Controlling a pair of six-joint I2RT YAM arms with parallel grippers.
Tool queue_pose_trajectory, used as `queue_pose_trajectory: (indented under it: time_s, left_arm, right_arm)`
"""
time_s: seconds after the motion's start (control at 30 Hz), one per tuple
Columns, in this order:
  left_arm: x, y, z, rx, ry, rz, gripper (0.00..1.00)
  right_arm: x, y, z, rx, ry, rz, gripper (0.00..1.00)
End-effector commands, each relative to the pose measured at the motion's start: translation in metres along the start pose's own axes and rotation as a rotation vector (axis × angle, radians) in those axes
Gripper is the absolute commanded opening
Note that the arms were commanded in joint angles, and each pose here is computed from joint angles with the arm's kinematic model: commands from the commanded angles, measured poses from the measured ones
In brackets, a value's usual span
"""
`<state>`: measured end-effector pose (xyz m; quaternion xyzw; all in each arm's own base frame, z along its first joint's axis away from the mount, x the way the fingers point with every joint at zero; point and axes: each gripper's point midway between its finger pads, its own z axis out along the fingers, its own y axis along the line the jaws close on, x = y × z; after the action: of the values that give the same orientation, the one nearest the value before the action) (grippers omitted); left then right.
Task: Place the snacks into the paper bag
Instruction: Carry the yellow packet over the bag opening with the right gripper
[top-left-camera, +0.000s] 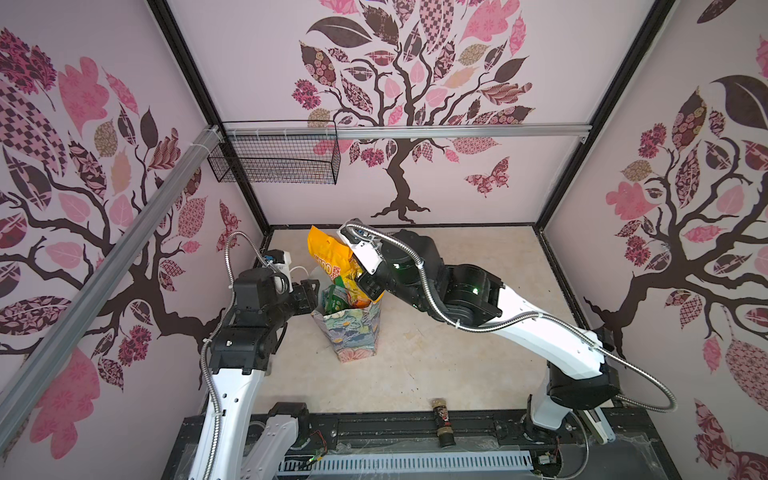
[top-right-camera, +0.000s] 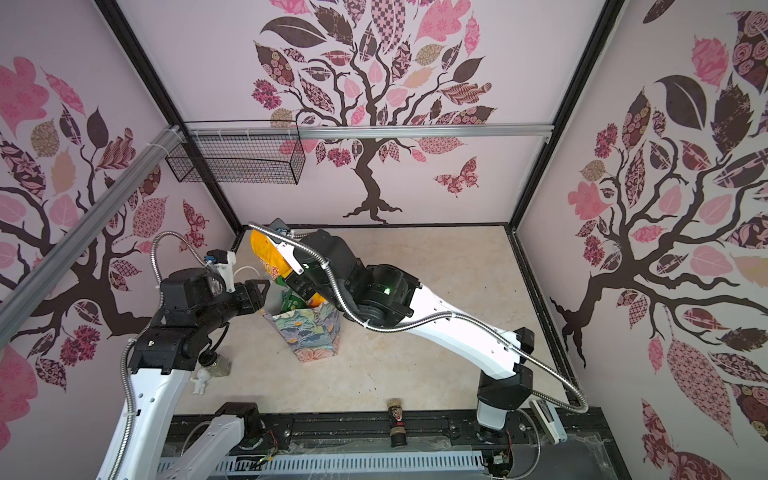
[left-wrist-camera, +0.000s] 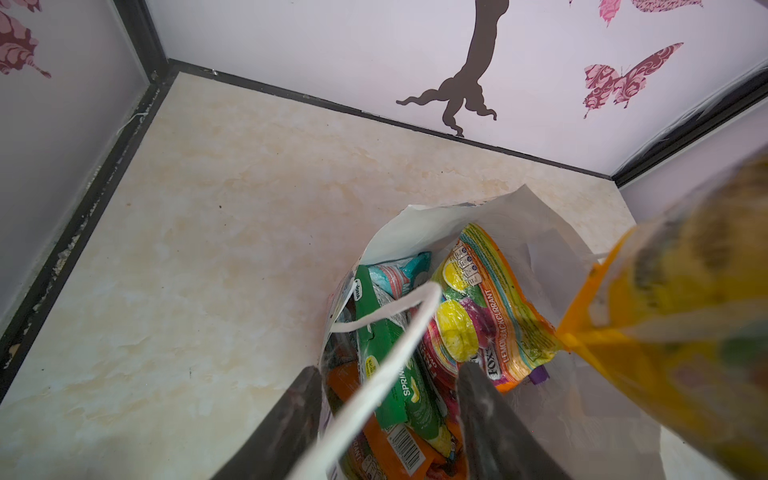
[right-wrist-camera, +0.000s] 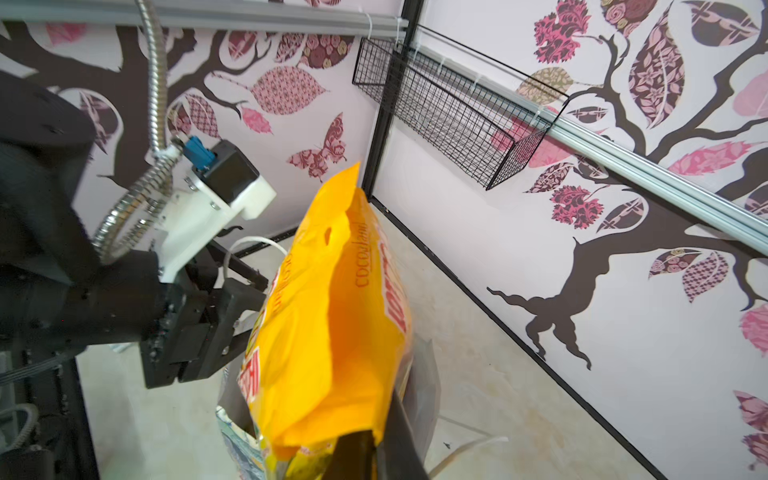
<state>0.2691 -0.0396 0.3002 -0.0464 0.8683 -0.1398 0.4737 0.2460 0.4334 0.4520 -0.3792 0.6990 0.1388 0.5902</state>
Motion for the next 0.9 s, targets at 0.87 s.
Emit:
queue_pose_trajectory:
  time_s: [0.87]
  left_arm:
    - [0.004, 0.003, 0.005, 0.001, 0.005, 0.003, 0.26]
  right_arm:
    - [0.012, -0.019, 0.058, 0.267, -0.038, -0.042, 0.0]
